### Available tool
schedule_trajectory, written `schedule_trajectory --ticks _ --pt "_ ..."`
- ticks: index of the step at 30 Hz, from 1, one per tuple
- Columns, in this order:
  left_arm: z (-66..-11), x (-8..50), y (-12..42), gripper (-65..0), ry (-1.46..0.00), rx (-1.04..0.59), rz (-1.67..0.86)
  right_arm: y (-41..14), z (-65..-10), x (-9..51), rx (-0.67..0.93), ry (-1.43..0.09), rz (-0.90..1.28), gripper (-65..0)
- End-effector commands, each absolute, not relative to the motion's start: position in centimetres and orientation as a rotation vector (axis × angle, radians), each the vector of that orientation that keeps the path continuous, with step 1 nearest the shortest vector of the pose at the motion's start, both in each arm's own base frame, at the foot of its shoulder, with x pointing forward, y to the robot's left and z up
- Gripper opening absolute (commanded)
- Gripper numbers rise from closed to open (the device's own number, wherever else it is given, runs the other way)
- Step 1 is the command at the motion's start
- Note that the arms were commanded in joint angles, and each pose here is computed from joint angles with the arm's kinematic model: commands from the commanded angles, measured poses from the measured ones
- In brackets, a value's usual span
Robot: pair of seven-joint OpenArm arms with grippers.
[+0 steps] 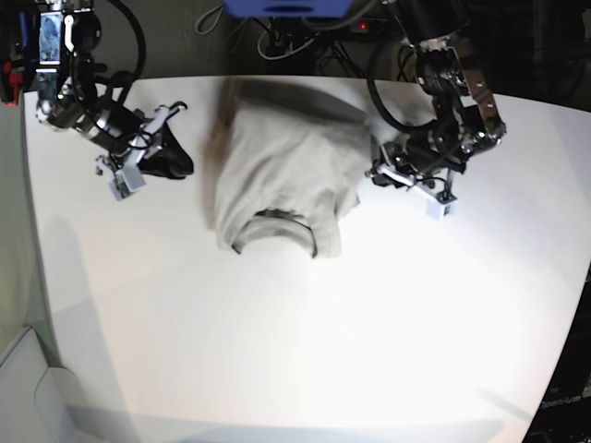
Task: Layout the t-shirt on the table in an organized manner, then fold the t-shirt properly
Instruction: 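Grasp the folded shirt's collar-side edge with both grippers and square it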
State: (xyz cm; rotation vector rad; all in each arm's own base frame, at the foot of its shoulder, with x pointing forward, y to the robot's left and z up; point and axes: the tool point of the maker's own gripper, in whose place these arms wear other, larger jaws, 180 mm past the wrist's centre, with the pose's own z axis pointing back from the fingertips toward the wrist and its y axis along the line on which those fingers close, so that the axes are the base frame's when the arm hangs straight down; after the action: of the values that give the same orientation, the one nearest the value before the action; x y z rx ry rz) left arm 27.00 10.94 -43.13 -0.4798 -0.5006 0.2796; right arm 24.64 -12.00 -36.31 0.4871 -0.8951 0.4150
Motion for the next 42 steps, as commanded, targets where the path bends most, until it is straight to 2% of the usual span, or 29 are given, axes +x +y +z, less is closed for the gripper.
schedule_trajectory --ticks 1,7,13,22,26,30,42 --pt "-42.9 27.0 10.6 -52.8 -0.506 -0.484 0.267 -11.9 -34.6 25.5 0.497 -0.96 0.406 -57.3" --pt "-43.6 25.1 7.5 -52.8 -0.449 -0.51 0.174 -9.4 -34.0 26.7 0.525 -0.947 0.401 -57.3" --pt "-44.9 22.6 7.5 -52.8 -0.39 -0.506 0.186 -5.5 -33.9 27.0 0.601 -0.91 0.385 -57.3" --pt "-43.3 21.7 8.0 -52.8 -0.434 -0.475 0.162 1.6 -32.7 26.0 0.745 -0.889 0.51 -57.3" --pt "-43.4 20.9 7.5 -52.8 -0.4 -0.481 0.14 4.2 -33.1 24.6 0.799 -0.846 0.572 -57.3" --pt "-43.1 21.3 7.5 -52.8 -0.409 -0.479 0.136 4.9 -34.2 25.1 0.838 -0.837 0.543 -57.3" --pt "-43.0 21.5 7.7 -52.8 -0.414 -0.477 0.139 3.3 -42.5 23.4 0.868 -0.673 0.381 -57.3"
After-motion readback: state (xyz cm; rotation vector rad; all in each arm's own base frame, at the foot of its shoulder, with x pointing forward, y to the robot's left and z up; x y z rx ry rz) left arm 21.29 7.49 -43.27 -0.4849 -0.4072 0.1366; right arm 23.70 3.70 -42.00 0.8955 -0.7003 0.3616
